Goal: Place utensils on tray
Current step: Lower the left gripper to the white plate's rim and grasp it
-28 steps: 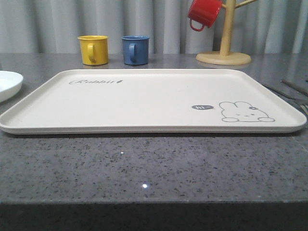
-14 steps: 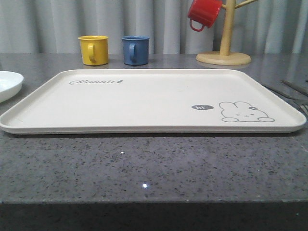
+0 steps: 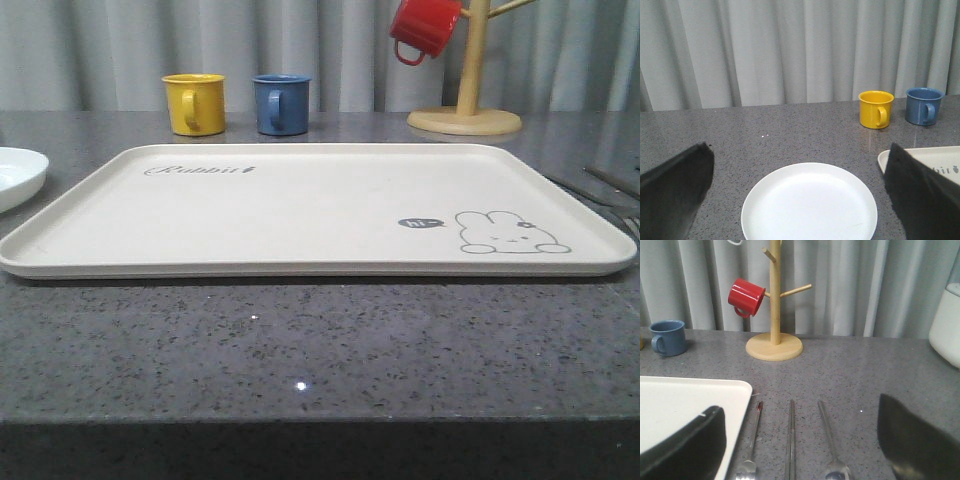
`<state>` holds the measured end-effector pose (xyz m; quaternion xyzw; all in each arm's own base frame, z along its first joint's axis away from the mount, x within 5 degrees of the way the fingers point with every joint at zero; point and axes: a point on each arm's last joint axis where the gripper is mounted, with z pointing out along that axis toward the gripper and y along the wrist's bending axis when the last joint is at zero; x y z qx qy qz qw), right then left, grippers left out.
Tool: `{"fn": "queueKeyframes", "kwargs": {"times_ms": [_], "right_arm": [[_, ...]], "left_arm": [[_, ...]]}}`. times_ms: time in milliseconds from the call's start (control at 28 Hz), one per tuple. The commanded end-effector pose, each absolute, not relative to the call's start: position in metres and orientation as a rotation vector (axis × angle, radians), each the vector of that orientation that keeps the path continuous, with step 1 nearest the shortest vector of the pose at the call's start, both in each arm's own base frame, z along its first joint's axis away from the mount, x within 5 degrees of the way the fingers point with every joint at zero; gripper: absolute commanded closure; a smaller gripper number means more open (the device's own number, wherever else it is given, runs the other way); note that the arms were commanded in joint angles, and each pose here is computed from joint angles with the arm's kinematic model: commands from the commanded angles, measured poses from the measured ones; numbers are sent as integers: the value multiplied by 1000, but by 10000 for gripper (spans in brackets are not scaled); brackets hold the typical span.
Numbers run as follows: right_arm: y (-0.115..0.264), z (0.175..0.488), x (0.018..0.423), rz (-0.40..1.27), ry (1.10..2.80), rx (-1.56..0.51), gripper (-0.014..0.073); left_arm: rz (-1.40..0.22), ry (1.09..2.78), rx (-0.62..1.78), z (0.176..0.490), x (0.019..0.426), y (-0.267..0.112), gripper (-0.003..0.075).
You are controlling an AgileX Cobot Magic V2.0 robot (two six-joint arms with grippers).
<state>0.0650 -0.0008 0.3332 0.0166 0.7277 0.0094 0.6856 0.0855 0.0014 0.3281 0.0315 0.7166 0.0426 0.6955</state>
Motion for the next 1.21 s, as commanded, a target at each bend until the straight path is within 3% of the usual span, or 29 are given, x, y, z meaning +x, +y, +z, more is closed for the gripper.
{"fn": "queueKeyframes", "kwargs": {"times_ms": [0,285,570,963,1177], "right_arm": [[-1,351,65,13,1537,31,-59],[-1,351,65,13,1537,31,-59],[-1,351,65,13,1537,31,-59],[-1,351,65,13,1537,31,-59],[-1,351,65,13,1537,31,-59]], "left_arm": [[72,1516,41,345,88,2,48],[53,1777,75,351,132,0,104],[32,2253,474,348,198,-29,188],[4,2651,671,302,283,-58,309],[-4,2753,696,282,299,-61,413]]}}
